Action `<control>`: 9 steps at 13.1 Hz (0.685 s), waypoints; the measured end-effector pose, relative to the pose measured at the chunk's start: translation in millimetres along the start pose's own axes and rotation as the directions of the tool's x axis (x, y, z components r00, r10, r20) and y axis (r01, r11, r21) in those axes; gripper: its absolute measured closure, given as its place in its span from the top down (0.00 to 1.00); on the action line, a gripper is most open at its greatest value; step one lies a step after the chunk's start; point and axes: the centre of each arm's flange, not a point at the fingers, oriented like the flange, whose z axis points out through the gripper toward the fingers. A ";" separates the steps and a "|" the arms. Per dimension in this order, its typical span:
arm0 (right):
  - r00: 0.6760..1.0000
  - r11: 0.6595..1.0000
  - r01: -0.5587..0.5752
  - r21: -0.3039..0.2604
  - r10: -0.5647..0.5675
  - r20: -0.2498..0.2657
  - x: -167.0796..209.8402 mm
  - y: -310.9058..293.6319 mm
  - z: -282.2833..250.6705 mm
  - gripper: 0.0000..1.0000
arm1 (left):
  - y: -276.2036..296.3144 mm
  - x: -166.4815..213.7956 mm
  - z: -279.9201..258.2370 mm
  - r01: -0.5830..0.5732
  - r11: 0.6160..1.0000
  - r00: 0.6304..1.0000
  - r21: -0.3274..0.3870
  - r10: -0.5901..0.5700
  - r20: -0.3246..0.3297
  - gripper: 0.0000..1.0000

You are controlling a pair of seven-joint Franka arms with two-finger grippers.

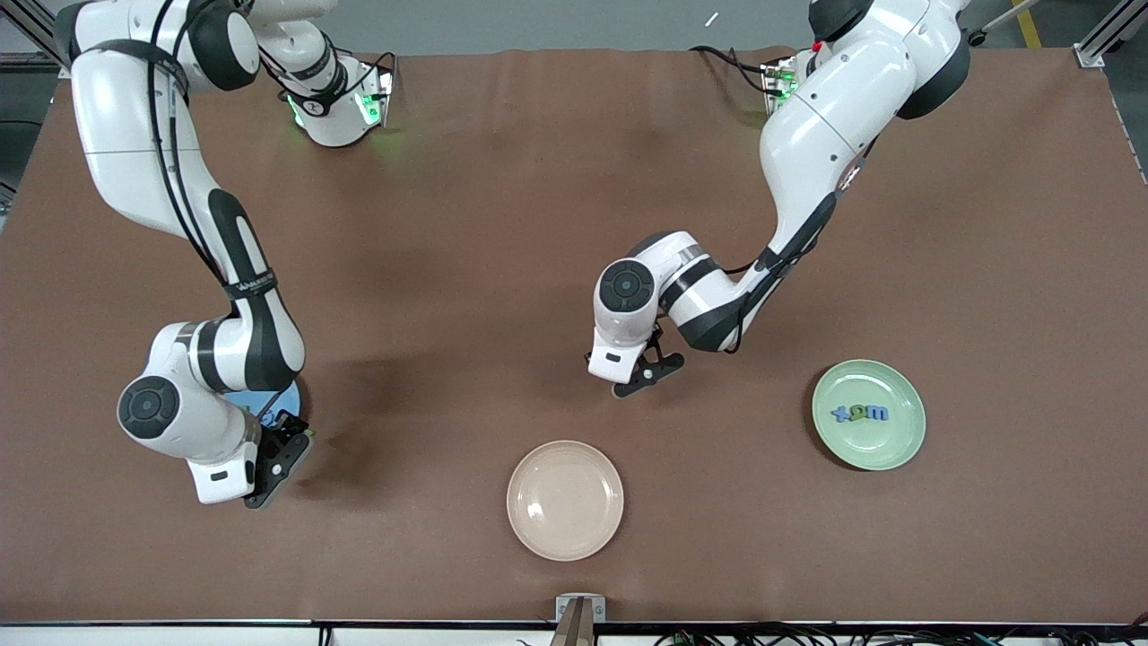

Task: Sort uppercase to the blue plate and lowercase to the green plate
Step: 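Grasp green u with the left gripper while the right gripper withdraws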

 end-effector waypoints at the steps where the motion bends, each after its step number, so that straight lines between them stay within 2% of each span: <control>1: 1.000 1.000 0.019 0.013 -0.020 0.007 -3.0 -2.8 7.5 0.89 | 0.6 -1.1 1.6 -0.001 1.000 1.000 -0.002 0.001 0.001 0.59; 3: 0.999 0.998 0.044 0.038 -0.044 0.013 -5.6 -10.1 18.6 0.89 | 0.9 -2.5 4.5 -0.003 1.000 1.000 -0.002 0.003 0.004 0.59; 6: 0.998 0.995 0.065 0.081 -0.064 -0.015 -11.7 -17.7 31.3 0.89 | 1.1 -2.6 5.8 -0.003 1.000 1.000 -0.003 0.003 0.006 0.59; 9: 0.998 0.993 0.064 0.098 -0.061 -0.031 -21.4 -21.0 41.8 0.88 | 1.4 -2.1 5.1 -0.002 1.000 1.000 -0.005 0.002 0.005 0.60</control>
